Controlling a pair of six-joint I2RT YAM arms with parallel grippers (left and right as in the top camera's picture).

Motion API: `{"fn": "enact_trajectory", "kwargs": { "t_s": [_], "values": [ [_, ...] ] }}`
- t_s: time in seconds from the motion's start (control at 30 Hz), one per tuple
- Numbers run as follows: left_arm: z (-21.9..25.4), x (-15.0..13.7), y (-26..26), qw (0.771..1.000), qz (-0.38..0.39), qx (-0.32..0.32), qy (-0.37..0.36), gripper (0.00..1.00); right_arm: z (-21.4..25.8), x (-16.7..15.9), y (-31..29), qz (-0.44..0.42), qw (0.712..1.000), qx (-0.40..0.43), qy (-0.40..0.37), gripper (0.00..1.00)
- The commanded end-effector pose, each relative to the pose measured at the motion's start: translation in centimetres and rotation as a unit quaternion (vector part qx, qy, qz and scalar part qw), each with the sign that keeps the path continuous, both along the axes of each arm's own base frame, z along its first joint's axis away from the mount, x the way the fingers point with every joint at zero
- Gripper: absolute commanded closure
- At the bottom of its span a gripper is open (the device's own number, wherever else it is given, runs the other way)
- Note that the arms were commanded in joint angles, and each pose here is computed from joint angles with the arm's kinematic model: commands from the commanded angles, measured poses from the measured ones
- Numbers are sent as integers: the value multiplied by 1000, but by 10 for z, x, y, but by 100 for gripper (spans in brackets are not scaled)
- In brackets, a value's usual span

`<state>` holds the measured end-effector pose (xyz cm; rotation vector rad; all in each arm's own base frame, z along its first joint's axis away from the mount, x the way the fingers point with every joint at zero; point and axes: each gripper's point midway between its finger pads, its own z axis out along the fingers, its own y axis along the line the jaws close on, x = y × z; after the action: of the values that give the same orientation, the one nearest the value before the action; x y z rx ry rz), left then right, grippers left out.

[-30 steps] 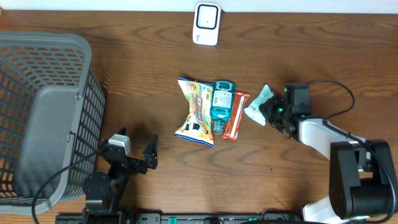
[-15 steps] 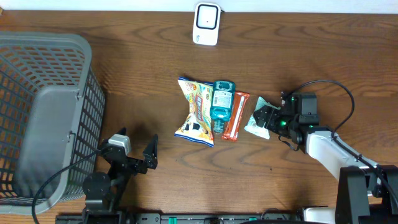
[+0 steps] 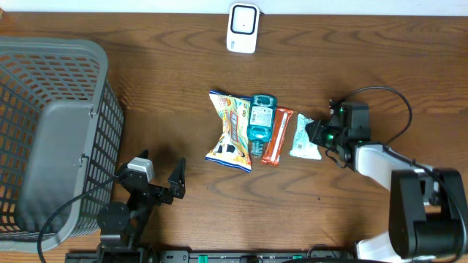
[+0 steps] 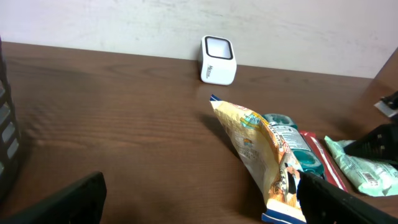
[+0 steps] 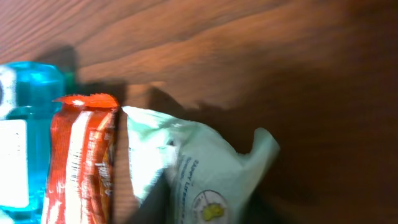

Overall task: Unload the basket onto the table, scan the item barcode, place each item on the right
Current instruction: 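Regrasp the wipes pack with the right gripper and lift it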

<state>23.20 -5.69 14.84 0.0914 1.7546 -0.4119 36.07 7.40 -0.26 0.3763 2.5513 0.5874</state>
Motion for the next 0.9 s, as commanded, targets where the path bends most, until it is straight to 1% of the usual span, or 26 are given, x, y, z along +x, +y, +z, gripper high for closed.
{"fn": "enact_trajectory", "kwargs": {
  "t_s": [0.0, 0.07, 0.13, 0.23, 0.33, 0.4, 0.6, 0.8, 0.87],
  "values": [
    [-14, -1, 0, 1000, 1, -2, 21, 2, -61, -55, 3, 7, 992, 11, 124, 99],
    [-14, -1, 0, 1000, 1, -2, 21, 2, -57, -53, 9, 17, 993, 30, 116, 99],
    [-14, -1, 0, 1000, 1, -2, 21, 2, -41, -45, 23, 53, 993, 62, 85, 99],
    [-14, -1, 0, 1000, 1, -2, 21, 2, -2, -37, 45, 105, 986, 124, 37, 99],
    [-14, -1, 0, 1000, 1, -2, 21, 2, 44, -35, 55, 138, 973, 184, -11, 99],
    [-14, -1, 0, 1000, 1, -2, 21, 2, 70, -38, 55, 142, 967, 208, -29, 99],
    [-14, -1, 0, 1000, 1, -2, 21, 2, 128, -51, 52, 144, 965, 204, -83, 99],
    [-14, -1, 0, 1000, 1, -2, 21, 2, 172, -65, 37, 81, 973, 181, -120, 99],
    [-14, -1, 0, 1000, 1, -2, 21, 2, 184, -72, 33, 72, 973, 170, -138, 98]
  ]
}}
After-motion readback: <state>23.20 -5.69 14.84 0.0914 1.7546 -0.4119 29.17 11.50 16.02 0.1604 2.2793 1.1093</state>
